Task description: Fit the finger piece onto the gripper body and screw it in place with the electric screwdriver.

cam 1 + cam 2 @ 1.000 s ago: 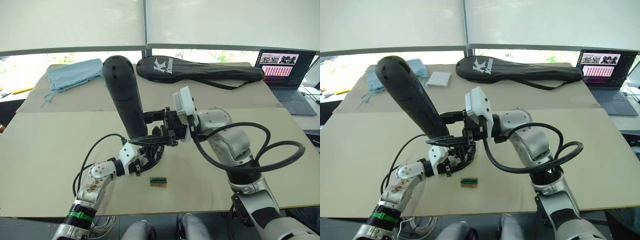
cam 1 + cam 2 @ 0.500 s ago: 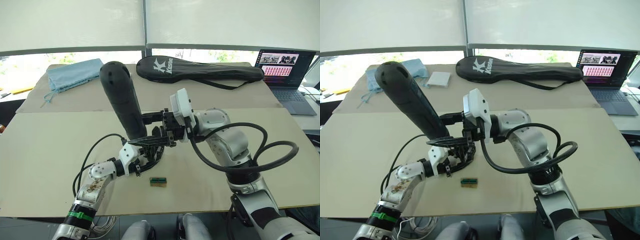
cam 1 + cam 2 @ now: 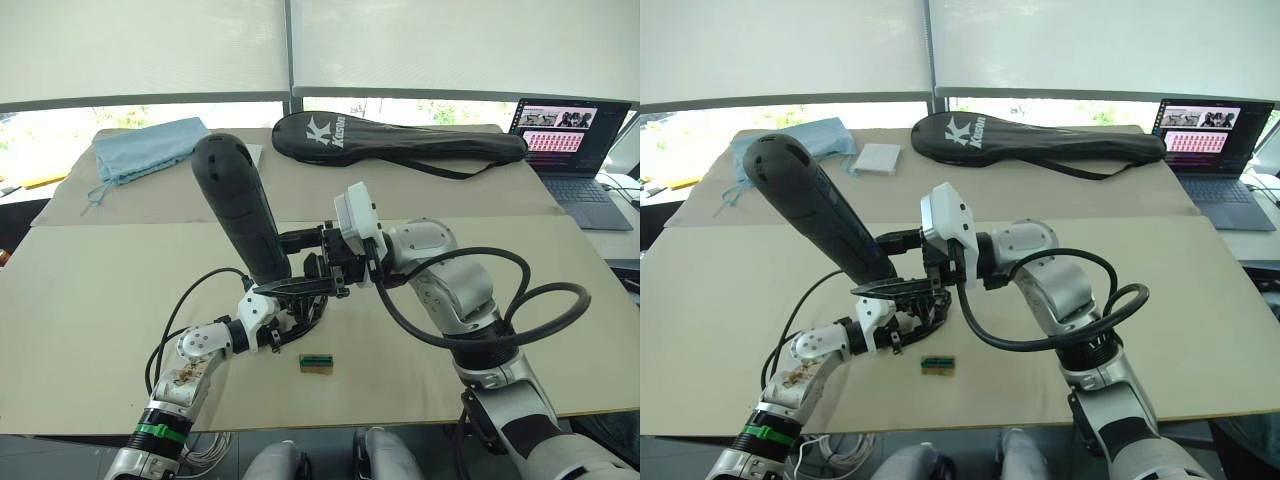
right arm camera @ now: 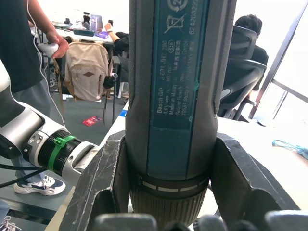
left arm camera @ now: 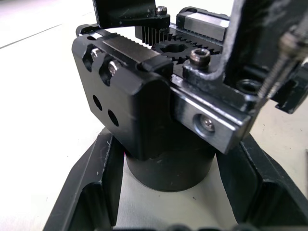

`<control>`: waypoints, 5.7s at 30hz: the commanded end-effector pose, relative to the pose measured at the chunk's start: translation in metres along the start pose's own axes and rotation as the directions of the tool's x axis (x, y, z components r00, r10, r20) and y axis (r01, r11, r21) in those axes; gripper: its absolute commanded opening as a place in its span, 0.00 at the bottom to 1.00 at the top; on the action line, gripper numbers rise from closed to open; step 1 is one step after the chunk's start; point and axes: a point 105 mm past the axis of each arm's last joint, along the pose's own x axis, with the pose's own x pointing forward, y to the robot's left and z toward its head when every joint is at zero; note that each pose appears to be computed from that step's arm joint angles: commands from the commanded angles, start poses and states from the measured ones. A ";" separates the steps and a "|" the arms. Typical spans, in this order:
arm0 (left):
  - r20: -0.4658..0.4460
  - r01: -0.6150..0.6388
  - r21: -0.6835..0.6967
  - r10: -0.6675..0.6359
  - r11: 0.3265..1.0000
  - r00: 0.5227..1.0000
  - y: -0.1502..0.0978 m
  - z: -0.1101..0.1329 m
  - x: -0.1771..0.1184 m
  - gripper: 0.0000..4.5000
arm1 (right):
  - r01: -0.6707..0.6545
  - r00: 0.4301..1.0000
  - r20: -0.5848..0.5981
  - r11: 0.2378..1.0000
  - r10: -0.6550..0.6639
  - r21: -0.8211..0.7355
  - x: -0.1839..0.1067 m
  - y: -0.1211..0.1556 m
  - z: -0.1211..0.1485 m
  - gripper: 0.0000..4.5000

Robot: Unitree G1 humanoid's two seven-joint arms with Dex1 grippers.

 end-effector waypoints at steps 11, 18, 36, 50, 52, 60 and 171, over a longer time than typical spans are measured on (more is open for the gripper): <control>-0.052 0.023 -0.041 -0.025 0.999 0.998 -0.008 -0.016 0.000 0.51 | -0.020 0.998 0.061 0.992 0.028 -0.123 0.004 0.000 0.027 0.43; -0.049 0.024 -0.045 -0.026 0.999 0.998 -0.008 -0.015 0.001 0.51 | -0.033 0.998 0.040 0.991 0.038 -0.131 0.004 0.002 0.025 0.43; -0.050 0.022 -0.045 -0.024 0.999 0.998 -0.008 -0.015 0.001 0.51 | -0.048 0.998 0.022 0.990 0.051 -0.132 0.002 0.002 0.021 0.43; -0.048 0.029 -0.049 -0.032 0.998 0.998 -0.010 -0.016 0.002 0.51 | -0.065 0.997 0.026 0.990 0.069 -0.126 0.002 0.001 0.025 0.43; -0.048 0.030 -0.049 -0.033 0.998 0.998 -0.010 -0.016 0.002 0.51 | -0.072 0.997 0.020 0.989 0.075 -0.126 0.002 0.002 0.025 0.43; -0.049 0.029 -0.051 -0.031 0.998 0.998 -0.010 -0.016 0.002 0.51 | -0.093 0.995 0.024 0.987 0.097 -0.133 0.006 0.002 0.029 0.43; -0.056 0.035 -0.062 -0.038 0.997 0.998 -0.012 -0.015 0.000 0.51 | 0.135 0.990 -0.061 0.986 -0.129 0.101 -0.010 -0.022 -0.011 0.43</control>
